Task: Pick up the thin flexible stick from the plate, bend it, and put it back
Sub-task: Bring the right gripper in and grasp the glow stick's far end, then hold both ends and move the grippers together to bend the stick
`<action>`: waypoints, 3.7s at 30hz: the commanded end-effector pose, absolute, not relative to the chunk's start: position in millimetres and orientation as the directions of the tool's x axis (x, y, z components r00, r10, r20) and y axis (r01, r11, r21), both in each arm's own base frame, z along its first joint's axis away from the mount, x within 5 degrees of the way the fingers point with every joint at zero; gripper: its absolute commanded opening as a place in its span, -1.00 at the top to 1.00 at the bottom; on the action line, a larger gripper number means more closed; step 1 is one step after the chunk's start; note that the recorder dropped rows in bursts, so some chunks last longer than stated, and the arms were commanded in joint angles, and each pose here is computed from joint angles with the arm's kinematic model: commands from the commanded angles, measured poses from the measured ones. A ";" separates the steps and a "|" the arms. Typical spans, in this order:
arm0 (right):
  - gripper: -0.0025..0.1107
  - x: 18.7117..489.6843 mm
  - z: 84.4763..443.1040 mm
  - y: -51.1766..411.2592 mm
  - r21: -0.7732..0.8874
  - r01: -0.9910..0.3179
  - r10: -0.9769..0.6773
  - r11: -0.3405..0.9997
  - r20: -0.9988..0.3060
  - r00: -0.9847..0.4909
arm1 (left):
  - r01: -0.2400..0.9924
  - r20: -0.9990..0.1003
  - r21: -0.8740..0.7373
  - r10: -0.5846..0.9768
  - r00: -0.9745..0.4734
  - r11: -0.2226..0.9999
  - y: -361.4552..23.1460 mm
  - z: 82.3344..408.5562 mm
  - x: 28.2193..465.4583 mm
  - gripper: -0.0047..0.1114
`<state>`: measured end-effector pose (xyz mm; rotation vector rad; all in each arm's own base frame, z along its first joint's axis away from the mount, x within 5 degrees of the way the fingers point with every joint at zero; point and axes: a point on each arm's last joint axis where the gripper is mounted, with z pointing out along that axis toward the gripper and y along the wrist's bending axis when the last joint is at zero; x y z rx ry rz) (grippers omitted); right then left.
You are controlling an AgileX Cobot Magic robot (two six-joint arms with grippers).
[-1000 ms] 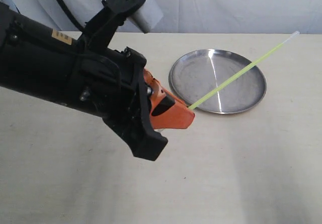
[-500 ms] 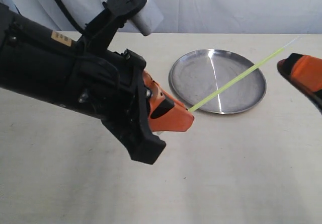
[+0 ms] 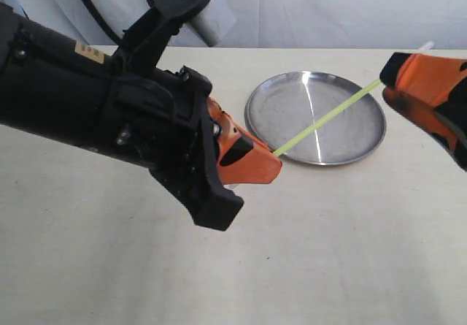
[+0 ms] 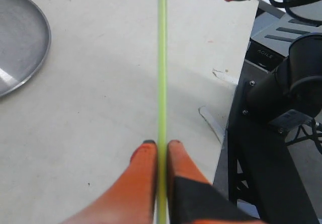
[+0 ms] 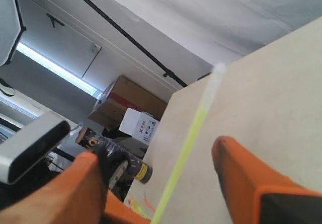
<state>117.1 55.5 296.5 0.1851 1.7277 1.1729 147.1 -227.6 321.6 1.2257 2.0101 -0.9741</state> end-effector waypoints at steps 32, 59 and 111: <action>0.97 144.6 292.1 52.2 0.683 -0.363 0.510 0.634 -0.722 -0.467 | 0.919 -0.805 -0.322 0.444 -0.393 0.228 -229.9 329.3 139.0 0.92; 0.97 140.8 287.8 56.1 0.613 -0.419 0.403 0.670 -0.774 -0.489 | 0.849 -0.856 -0.412 0.178 -0.485 0.330 -235.2 346.4 154.6 0.92; 0.97 130.8 293.8 71.9 0.478 -0.683 0.239 0.553 -0.876 -0.420 | 0.802 -0.856 -0.420 0.108 -0.505 0.425 -237.4 342.0 168.8 0.92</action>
